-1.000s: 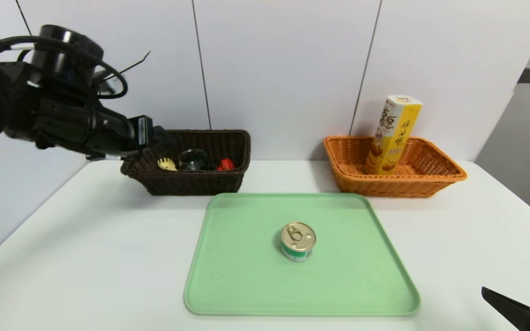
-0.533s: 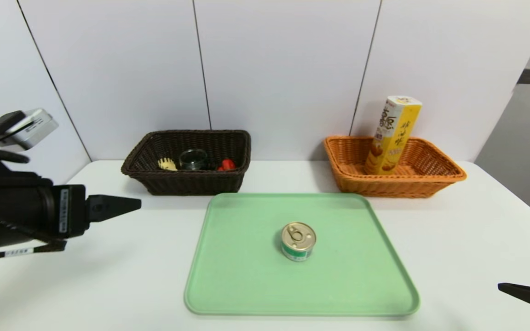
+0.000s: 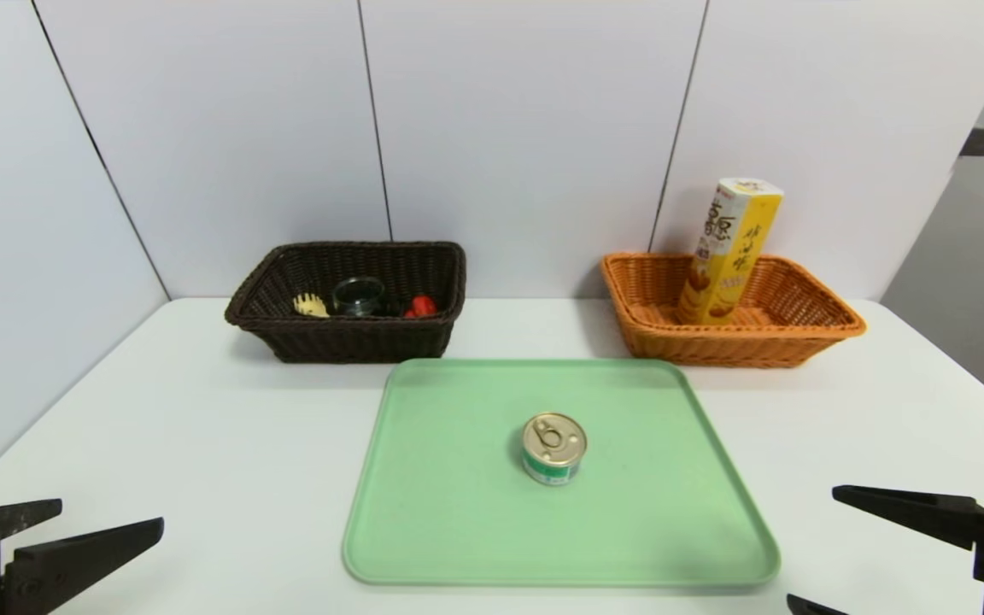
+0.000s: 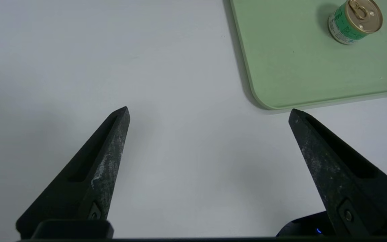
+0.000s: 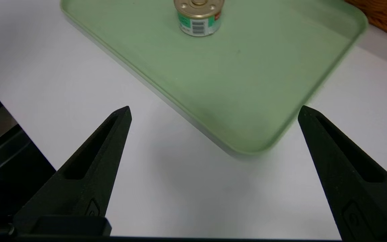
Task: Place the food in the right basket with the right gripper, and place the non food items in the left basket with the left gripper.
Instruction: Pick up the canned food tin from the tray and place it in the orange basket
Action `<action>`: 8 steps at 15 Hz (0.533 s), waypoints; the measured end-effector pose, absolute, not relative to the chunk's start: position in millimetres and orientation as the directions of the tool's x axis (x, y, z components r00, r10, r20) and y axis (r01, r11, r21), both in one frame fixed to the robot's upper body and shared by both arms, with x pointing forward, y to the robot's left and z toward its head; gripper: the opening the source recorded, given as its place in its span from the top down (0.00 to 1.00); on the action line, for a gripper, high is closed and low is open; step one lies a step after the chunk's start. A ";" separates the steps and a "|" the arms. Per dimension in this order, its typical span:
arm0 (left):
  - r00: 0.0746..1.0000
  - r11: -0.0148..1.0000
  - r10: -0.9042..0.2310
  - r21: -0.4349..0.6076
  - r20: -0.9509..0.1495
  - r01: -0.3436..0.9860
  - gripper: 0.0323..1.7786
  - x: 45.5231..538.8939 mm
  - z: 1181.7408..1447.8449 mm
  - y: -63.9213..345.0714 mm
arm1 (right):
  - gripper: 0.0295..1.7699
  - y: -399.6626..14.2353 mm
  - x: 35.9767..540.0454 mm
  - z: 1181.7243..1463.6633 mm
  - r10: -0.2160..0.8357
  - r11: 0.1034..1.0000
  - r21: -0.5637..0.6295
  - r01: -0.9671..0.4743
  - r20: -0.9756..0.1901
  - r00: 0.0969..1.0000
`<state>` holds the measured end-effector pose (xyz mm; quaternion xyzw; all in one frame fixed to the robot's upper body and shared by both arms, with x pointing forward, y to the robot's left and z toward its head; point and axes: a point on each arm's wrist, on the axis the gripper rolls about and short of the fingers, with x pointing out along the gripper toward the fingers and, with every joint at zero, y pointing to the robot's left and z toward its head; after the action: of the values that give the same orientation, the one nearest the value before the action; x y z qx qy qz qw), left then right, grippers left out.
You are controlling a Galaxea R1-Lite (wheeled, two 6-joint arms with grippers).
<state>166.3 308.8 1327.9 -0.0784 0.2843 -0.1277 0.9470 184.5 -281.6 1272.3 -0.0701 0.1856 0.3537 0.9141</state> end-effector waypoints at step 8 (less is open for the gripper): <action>0.830 0.961 -0.264 -0.208 -0.492 0.183 0.05 147.6 1319.0 315.6 | 0.03 -238.4 239.3 1265.4 0.681 0.714 0.095 -0.693 -0.324 0.657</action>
<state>147.6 315.6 1319.0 -0.0764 0.2674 -0.1173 0.9534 239.3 -238.4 1265.4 -0.0186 0.1705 0.3775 0.9100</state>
